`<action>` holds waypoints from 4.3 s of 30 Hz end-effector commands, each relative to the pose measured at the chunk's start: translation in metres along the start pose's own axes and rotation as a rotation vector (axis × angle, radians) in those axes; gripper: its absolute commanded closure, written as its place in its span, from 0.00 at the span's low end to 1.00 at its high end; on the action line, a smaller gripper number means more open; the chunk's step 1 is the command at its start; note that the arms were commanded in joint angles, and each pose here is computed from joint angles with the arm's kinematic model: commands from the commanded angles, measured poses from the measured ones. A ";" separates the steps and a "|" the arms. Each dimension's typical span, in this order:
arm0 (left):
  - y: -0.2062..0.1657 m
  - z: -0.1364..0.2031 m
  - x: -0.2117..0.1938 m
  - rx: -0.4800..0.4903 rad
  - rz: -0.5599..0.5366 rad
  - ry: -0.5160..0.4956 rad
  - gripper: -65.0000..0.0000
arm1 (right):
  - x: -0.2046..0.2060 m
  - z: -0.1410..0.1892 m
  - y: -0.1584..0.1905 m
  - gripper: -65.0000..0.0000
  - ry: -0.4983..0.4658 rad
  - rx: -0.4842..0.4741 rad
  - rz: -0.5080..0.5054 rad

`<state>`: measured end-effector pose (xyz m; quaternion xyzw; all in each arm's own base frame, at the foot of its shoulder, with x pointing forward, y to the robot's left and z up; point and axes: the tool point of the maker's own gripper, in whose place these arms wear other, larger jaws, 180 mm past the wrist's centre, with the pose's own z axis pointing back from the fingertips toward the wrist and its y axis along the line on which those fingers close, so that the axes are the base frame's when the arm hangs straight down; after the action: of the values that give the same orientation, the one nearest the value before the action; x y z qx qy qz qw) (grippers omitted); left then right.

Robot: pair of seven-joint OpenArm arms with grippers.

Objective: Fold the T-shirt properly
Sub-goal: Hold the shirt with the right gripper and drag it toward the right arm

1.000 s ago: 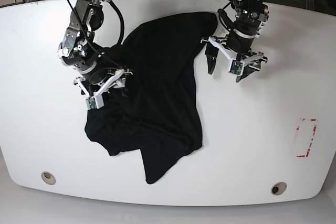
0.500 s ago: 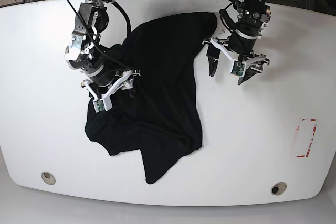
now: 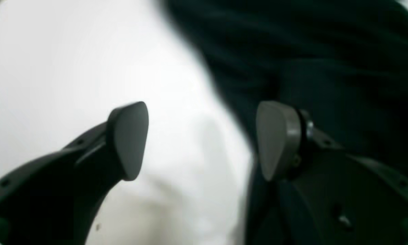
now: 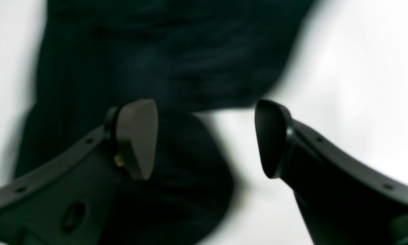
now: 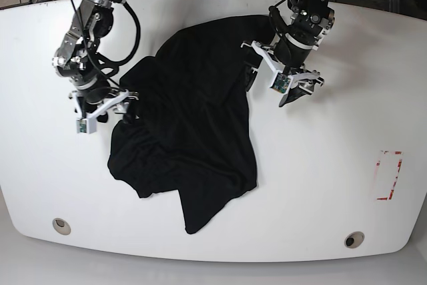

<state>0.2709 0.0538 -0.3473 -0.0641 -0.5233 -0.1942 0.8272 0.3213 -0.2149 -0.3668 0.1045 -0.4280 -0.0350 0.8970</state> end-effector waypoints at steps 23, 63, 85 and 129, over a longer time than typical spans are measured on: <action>0.015 0.011 -0.005 0.056 0.018 -0.003 0.29 | -0.020 -0.038 -0.015 0.33 0.054 0.047 -0.102; 0.024 0.000 0.005 0.062 -0.003 -0.018 0.28 | -0.024 -0.049 0.017 0.43 0.031 0.122 -0.116; 0.023 0.005 -0.005 0.062 0.008 0.010 0.28 | -0.018 -0.053 0.031 0.55 0.032 0.153 -0.075; 0.025 0.003 -0.002 0.069 0.017 -0.001 0.29 | 0.022 0.017 0.001 0.97 -0.102 0.017 0.082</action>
<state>0.2716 0.0804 -0.3586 -0.0381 -0.5094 -0.1703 0.8426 0.3130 -0.2189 -0.3643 0.1022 -0.4436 -0.0110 0.8903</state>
